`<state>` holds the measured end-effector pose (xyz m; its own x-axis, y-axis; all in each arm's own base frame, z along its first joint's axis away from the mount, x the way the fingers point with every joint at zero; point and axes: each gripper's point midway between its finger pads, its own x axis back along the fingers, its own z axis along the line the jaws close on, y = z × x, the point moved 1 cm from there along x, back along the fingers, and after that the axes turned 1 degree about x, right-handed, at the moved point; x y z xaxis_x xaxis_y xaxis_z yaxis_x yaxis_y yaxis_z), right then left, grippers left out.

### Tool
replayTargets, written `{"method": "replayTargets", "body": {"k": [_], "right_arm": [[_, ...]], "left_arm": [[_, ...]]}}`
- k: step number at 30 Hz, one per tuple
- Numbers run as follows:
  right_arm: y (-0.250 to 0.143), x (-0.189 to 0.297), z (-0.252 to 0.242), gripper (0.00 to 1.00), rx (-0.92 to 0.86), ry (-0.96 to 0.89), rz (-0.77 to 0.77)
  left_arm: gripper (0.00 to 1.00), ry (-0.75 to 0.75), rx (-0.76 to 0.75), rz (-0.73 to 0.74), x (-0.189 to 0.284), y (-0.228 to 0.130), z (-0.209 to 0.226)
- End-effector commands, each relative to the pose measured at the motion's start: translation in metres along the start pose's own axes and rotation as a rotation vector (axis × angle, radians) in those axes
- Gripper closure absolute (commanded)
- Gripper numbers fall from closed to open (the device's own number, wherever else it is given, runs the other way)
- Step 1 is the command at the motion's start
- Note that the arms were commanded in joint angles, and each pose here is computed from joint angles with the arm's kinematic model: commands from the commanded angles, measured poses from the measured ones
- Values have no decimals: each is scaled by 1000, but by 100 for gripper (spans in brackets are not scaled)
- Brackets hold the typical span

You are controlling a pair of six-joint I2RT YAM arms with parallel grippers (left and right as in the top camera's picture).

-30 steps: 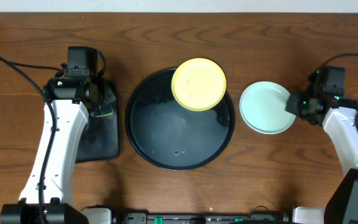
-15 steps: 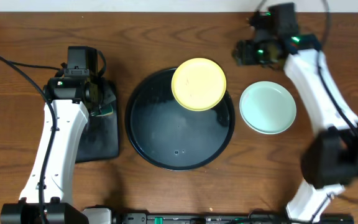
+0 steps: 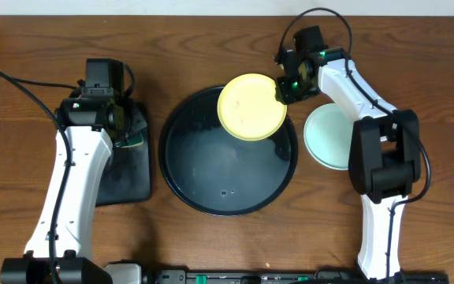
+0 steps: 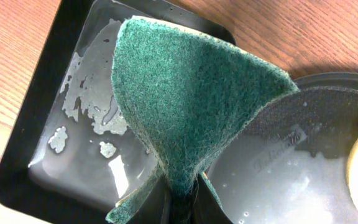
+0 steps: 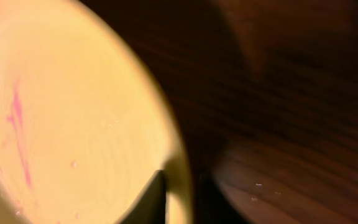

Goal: Clean dirty plates on tray and stack at the side
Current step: 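Move right gripper to the yellow plate and grip its rim, then scrub the yellow plate with the sponge in the left gripper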

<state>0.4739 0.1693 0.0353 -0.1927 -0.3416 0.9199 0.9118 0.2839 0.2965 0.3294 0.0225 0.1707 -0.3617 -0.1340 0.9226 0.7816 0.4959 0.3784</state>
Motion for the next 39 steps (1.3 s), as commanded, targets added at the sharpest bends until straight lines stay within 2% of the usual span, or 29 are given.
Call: {"method": "replayTargets", "body": {"k": [1, 6, 11, 15, 24, 33, 39], "right_arm": [[3, 0, -2, 98, 7, -13, -2], [9, 19, 3, 99, 6, -16, -28], [16, 62, 20, 99, -52, 4, -83], [1, 84, 40, 99, -176, 35, -35], [-62, 40, 77, 99, -199, 45, 199], [-101, -9, 87, 99, -253, 57, 235], [-113, -23, 87, 99, -249, 68, 245]], "left_arm": [[92, 14, -16, -1, -1, 0, 3], [93, 14, -16, -2, -1, 0, 3], [92, 13, -16, -2, -1, 1, 3], [92, 10, -24, 0, -1, -1, 0], [93, -9, -88, 16, -8, -13, -21], [92, -93, -194, 86, -26, -37, -67], [93, -194, -359, 160, -43, -71, -114]]}}
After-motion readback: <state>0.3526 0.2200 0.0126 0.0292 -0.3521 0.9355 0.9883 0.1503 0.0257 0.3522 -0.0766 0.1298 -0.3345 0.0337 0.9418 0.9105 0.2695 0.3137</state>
